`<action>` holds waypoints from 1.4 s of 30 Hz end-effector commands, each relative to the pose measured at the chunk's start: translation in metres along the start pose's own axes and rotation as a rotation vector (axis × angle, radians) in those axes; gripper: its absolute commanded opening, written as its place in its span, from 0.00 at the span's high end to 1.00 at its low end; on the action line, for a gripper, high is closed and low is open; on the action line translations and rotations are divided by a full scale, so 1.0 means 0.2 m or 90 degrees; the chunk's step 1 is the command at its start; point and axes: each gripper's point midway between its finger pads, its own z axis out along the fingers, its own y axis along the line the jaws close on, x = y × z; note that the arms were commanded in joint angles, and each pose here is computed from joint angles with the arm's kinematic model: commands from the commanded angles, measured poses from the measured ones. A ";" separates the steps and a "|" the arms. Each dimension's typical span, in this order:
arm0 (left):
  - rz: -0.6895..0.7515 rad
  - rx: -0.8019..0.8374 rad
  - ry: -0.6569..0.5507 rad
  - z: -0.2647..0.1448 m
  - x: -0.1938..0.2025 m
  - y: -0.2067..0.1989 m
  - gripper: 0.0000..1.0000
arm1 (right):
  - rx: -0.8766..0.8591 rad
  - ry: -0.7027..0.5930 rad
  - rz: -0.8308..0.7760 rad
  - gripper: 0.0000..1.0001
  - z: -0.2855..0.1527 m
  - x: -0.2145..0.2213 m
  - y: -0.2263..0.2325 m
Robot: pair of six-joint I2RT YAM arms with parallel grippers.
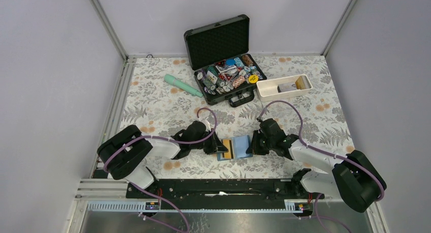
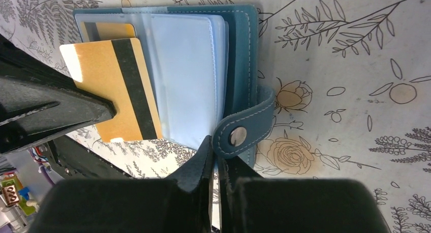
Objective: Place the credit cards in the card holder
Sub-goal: Insert the credit card into the card holder.
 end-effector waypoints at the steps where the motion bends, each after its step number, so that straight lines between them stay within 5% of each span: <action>1: 0.004 0.044 -0.011 0.01 -0.04 -0.08 1.00 | 0.030 -0.003 -0.006 0.98 0.01 -0.01 -0.04; 42: -0.047 0.068 0.001 0.04 -0.04 -0.05 1.00 | 0.074 0.010 -0.023 1.00 0.00 0.01 -0.11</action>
